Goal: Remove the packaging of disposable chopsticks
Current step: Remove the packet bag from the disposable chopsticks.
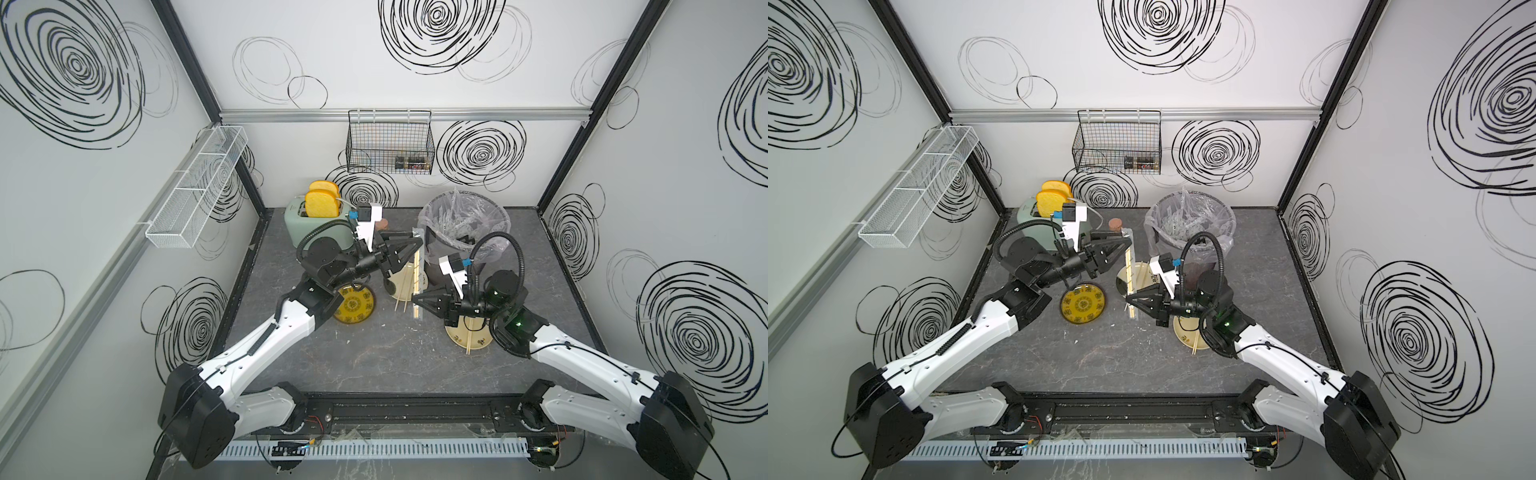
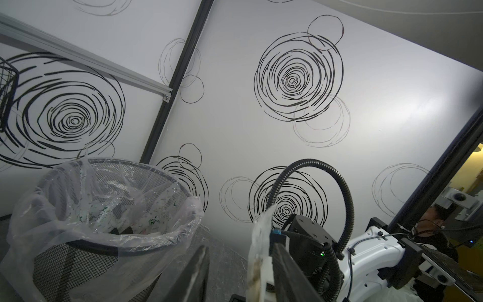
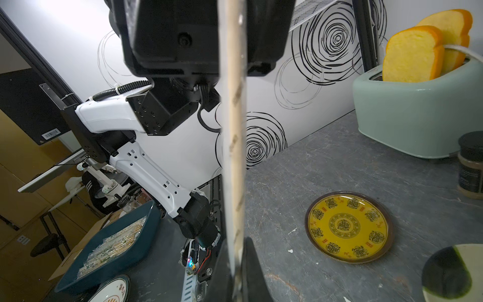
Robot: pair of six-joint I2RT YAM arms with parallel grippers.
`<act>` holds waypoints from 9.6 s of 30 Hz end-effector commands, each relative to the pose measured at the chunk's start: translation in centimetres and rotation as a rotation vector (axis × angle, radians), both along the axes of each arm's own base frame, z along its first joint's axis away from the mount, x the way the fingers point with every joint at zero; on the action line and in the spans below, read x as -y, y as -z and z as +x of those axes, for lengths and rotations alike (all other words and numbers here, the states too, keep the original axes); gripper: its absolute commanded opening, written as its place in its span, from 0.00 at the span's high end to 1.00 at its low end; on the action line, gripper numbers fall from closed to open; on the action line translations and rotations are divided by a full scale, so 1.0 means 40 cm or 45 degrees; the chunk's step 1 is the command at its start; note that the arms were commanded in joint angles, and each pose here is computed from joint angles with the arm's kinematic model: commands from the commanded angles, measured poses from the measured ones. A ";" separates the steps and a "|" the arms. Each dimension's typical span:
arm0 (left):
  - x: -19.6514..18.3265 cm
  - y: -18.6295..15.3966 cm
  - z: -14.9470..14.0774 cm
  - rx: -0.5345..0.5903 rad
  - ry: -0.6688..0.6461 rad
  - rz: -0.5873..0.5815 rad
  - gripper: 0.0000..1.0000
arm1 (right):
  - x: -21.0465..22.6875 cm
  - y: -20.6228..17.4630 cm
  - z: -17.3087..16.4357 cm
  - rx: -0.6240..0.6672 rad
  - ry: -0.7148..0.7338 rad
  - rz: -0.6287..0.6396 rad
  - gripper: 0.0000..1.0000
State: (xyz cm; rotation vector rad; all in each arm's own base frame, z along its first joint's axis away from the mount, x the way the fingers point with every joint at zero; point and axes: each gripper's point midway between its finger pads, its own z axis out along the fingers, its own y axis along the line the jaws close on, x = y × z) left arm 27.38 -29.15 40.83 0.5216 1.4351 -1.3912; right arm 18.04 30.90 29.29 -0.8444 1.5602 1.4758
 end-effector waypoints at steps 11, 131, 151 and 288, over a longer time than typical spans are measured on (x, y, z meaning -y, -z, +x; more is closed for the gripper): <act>-0.005 0.091 -0.016 -0.012 0.078 0.091 0.92 | 0.000 -0.015 0.018 0.039 0.057 0.011 1.00; 0.059 0.458 -0.224 -0.459 0.200 0.224 0.83 | -0.010 -0.053 0.043 0.069 0.118 0.060 1.00; 0.002 0.275 -0.124 -0.246 0.055 0.221 0.32 | -0.019 -0.013 0.031 0.040 0.077 0.019 1.00; -0.130 0.147 0.076 -0.143 -0.087 0.147 1.00 | -0.026 0.324 -0.028 -0.287 0.010 -0.321 0.93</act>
